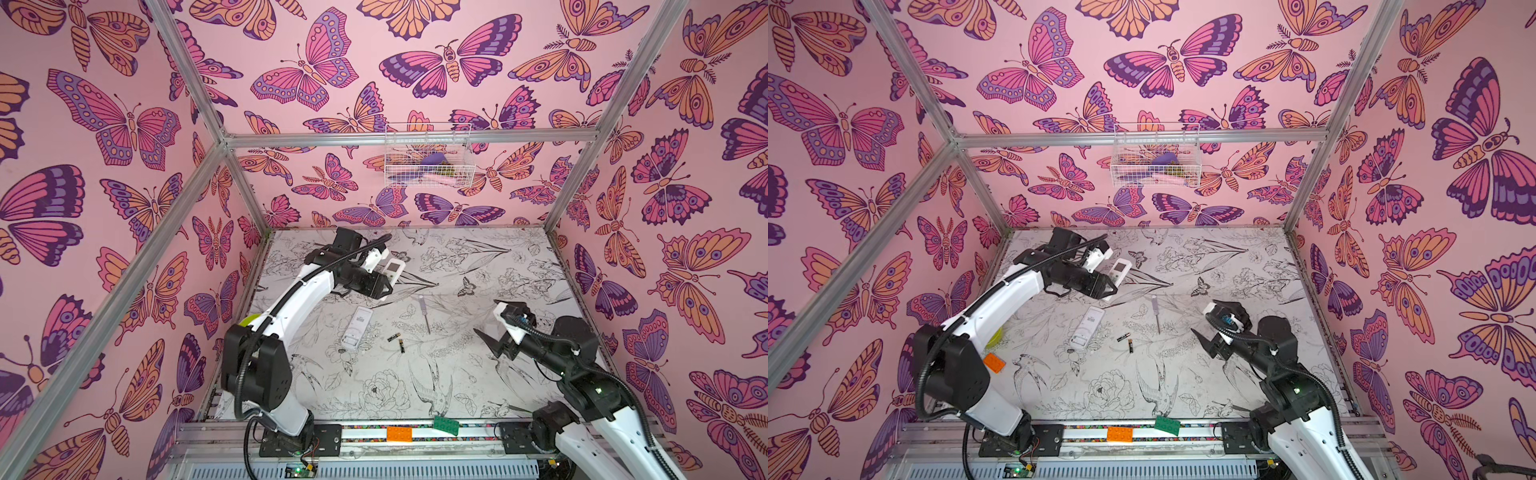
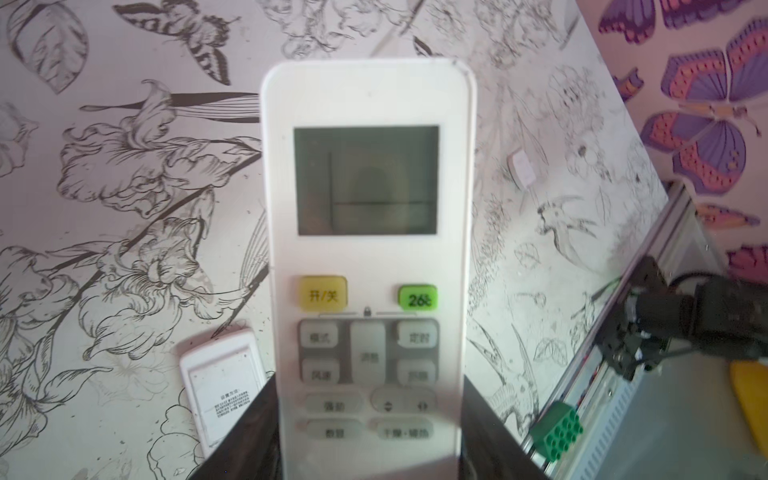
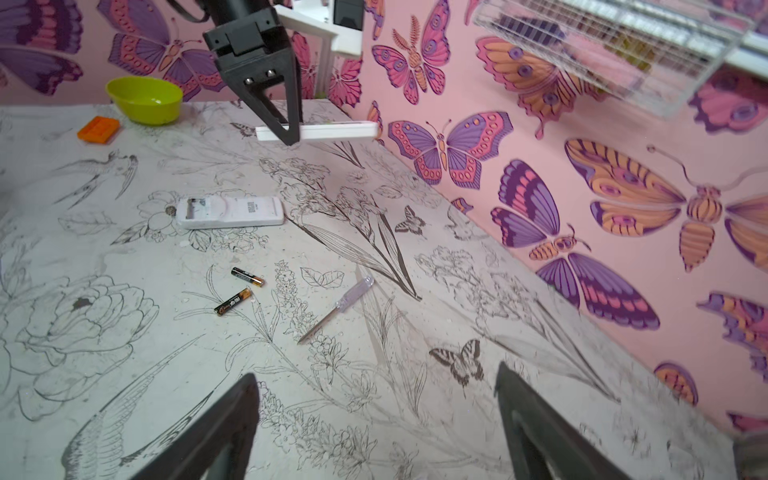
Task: Unload the batteries from the remote control
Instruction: 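Lift the button remote with the left gripper while the right gripper approaches it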
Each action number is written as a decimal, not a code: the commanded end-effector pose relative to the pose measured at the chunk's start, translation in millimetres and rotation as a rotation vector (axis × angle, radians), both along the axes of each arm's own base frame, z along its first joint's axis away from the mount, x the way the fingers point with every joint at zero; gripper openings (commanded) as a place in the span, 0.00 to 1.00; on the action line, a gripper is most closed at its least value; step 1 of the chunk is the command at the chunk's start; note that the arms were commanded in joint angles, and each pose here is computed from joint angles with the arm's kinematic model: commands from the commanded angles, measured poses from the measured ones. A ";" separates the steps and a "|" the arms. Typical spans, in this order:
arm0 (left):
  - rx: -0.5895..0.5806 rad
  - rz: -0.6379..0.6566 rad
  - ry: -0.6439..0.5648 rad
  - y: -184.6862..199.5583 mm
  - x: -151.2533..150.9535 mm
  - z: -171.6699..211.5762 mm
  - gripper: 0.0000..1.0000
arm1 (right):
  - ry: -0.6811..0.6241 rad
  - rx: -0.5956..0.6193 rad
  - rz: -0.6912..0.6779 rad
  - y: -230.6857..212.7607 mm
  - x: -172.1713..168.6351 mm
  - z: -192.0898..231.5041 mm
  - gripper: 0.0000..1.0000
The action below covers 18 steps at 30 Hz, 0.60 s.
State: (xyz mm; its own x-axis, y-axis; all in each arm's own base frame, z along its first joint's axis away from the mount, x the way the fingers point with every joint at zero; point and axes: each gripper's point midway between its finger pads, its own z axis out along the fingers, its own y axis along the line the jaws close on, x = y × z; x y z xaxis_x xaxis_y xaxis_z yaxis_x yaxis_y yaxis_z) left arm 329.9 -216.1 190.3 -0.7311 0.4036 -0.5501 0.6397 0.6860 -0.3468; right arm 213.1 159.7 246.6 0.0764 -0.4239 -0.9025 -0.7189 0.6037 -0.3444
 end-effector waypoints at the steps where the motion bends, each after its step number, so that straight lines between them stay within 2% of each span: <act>1: -0.034 -0.181 -0.130 -8.6 -27.7 10.7 0.01 | -0.226 -0.165 0.079 20.4 4.3 20.4 0.89; 3: -0.027 -0.194 -0.140 -4.3 -36.1 8.4 0.01 | -0.261 -0.285 0.146 38.5 3.3 8.9 0.89; 5: -0.027 -0.213 -0.142 -2.3 -44.3 4.8 0.01 | -0.289 -0.352 0.195 54.0 3.9 0.9 0.90; 10: -0.159 -0.308 -0.096 -9.5 -74.2 6.2 0.00 | -0.178 -0.248 0.275 84.9 8.1 4.5 0.89; 13: -0.221 -0.355 -0.093 -11.2 -86.5 9.1 0.00 | -0.149 -0.273 0.379 98.7 1.4 -2.1 0.88; 15: -0.221 -0.358 -0.094 -10.7 -87.7 7.9 0.00 | -0.196 -0.310 0.408 106.4 2.4 -3.4 0.87; 18: -0.188 -0.342 -0.089 -7.0 -85.0 3.3 0.00 | -0.360 -0.459 0.466 121.1 -1.6 -7.5 0.86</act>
State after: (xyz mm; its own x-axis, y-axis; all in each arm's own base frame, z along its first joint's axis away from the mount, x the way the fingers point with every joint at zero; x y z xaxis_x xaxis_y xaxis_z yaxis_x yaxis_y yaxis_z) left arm 250.2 -220.9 183.6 -0.5601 0.5115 -0.6517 0.8256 0.4099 -0.3878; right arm 218.2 265.5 228.8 0.4301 -0.6159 -0.6600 -0.7695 0.1322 -0.6248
